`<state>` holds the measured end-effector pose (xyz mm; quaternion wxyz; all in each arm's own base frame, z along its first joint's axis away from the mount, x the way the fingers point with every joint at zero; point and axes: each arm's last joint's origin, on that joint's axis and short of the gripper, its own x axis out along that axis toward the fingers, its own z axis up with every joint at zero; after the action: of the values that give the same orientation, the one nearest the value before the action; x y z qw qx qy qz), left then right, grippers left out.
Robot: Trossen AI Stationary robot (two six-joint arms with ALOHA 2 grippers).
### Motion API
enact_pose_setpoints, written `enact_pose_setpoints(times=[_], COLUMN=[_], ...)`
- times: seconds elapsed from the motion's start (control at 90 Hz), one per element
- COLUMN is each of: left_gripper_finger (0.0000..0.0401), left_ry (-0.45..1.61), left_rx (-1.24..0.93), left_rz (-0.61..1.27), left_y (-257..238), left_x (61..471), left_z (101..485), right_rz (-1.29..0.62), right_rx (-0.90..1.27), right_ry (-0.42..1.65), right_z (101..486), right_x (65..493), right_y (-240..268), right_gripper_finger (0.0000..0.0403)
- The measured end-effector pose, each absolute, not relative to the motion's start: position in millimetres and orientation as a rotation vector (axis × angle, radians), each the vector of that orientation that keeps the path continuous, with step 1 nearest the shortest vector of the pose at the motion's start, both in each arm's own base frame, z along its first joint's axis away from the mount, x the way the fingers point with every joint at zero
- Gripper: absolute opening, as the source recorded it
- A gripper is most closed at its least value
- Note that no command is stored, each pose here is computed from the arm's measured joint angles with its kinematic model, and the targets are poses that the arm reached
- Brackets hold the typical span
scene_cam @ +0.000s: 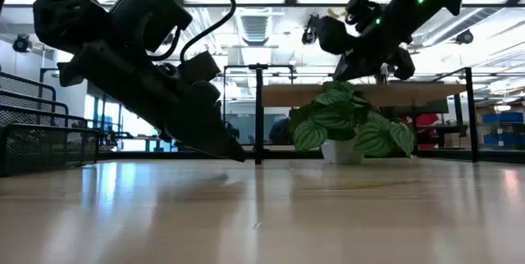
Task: Stock shelves
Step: Put the white vase plant under the shelf
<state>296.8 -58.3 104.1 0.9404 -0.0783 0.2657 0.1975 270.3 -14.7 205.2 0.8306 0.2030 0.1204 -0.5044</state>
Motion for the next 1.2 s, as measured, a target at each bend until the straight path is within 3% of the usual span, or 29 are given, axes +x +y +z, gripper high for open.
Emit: enact_pose_setpoints(times=[0.833,1.2], left_gripper_finger=[0.0347,0.0347], left_ry=[0.546,0.543], left_rx=[-0.158,-0.163], left_rz=[0.403,0.403], left_y=[-58.3,-58.4], left_x=[296.5,296.7], left_z=[103.8,103.9], right_rz=[-1.055,-1.104], right_rx=[0.414,0.386], right_ry=[0.275,0.313], right_z=[201.0,178.6], right_x=[271.5,279.0], right_y=[-8.6,-9.3], right_gripper_finger=[0.0015,0.0002])
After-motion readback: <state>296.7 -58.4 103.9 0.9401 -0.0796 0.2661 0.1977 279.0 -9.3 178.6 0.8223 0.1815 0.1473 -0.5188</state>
